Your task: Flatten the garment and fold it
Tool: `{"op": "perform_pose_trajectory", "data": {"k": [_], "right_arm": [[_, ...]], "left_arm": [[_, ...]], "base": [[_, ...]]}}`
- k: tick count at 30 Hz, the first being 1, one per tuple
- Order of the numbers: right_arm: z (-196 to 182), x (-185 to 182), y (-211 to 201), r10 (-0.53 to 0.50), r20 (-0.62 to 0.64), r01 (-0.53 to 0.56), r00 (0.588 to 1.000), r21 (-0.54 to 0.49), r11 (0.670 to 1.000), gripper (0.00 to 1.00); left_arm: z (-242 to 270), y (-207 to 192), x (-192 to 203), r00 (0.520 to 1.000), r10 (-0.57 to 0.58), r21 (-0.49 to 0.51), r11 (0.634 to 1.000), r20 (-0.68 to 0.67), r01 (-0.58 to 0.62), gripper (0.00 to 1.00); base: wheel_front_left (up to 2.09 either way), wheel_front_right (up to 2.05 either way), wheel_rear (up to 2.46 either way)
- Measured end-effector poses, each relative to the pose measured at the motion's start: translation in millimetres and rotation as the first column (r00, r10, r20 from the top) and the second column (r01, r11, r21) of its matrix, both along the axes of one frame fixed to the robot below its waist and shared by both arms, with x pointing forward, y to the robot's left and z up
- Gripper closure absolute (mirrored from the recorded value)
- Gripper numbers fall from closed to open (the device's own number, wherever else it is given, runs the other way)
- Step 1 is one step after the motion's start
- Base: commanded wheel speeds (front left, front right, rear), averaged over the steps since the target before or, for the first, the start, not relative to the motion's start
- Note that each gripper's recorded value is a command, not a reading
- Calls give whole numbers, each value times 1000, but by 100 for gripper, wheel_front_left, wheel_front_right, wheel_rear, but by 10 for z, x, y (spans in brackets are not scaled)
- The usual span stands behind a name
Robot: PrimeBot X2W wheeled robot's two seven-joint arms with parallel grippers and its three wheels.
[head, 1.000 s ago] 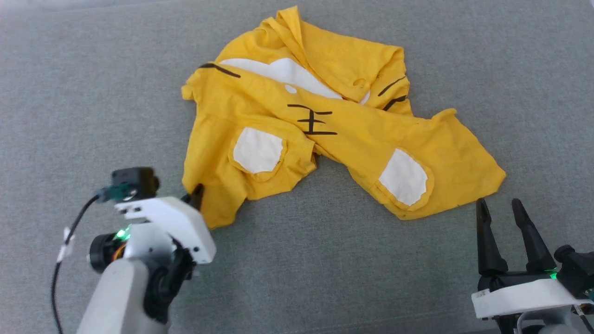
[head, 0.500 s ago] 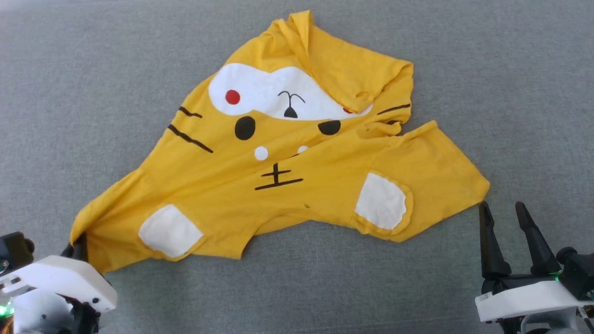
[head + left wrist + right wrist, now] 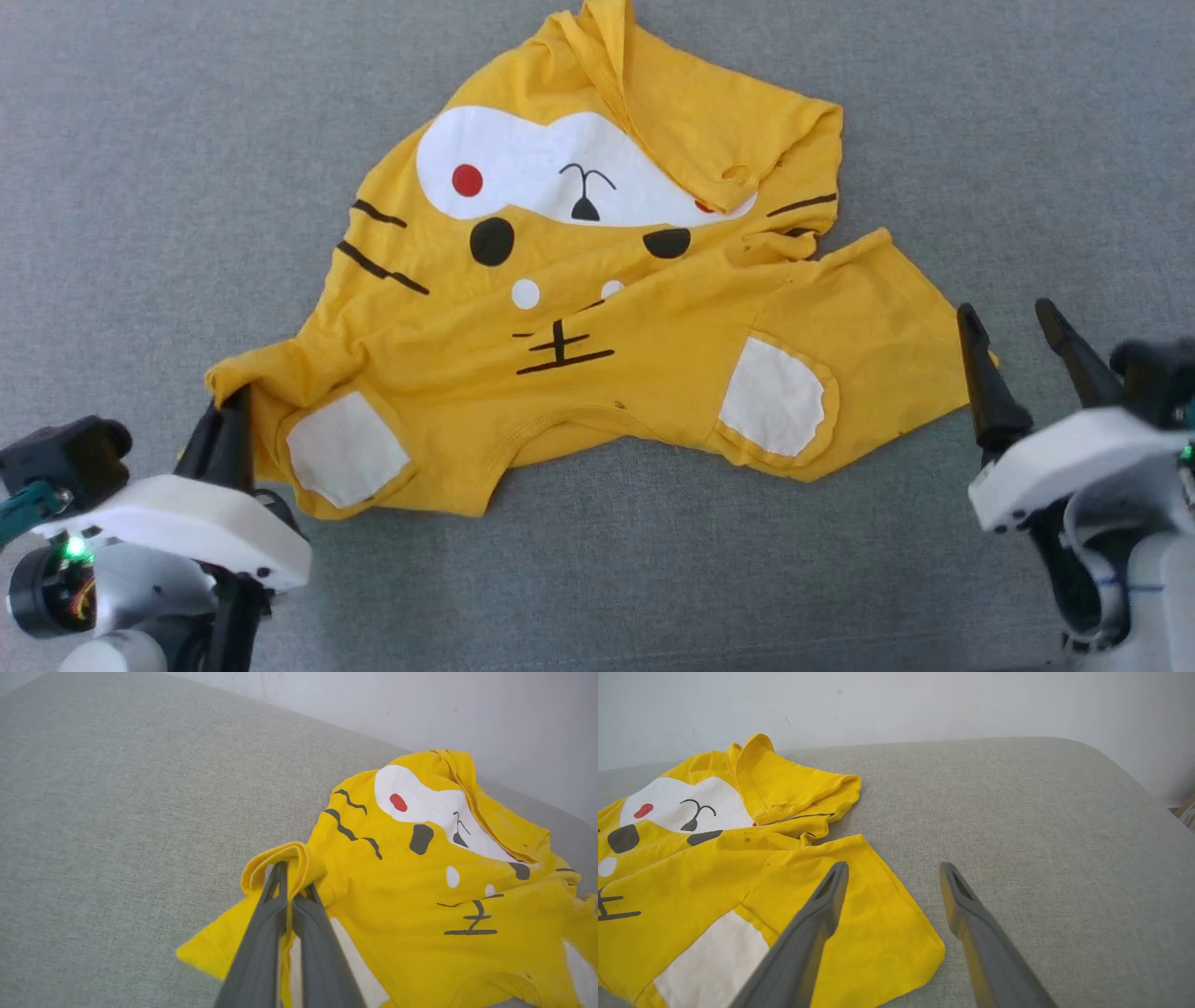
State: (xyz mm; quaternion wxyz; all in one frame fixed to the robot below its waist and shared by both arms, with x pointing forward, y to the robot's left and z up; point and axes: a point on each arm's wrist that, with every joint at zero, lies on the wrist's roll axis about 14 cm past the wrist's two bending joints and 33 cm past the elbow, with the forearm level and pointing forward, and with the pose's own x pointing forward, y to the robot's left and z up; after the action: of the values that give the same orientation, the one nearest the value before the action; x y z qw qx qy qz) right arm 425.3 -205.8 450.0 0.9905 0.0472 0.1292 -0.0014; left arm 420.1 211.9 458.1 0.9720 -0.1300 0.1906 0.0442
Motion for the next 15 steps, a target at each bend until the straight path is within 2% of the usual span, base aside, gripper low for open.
{"op": "perform_pose_trajectory", "data": {"k": [4, 7, 12, 15], "right_arm": [[-76, 134, -70, 27, -130, -30, 991, -23, 999, 0], [-204, 178, -113, 54, -249, -61, 967, -21, 998, 0], [-531, 118, -119, 102, -458, -115, 883, -2, 993, 0], [-663, 105, -76, 128, -530, -142, 838, 13, 990, 0]], "left_arm": [[13, -156, 44, 999, -41, -15, 999, 12, 41, 100], [19, -227, 84, 998, -64, -21, 998, 17, 64, 100], [17, -267, 120, 997, -76, -26, 997, 18, 77, 100], [15, -256, 115, 997, -77, -26, 997, 18, 77, 100]], "base": [[0, 0, 0], [0, 0, 0], [0, 0, 0], [0, 0, 0]]}}
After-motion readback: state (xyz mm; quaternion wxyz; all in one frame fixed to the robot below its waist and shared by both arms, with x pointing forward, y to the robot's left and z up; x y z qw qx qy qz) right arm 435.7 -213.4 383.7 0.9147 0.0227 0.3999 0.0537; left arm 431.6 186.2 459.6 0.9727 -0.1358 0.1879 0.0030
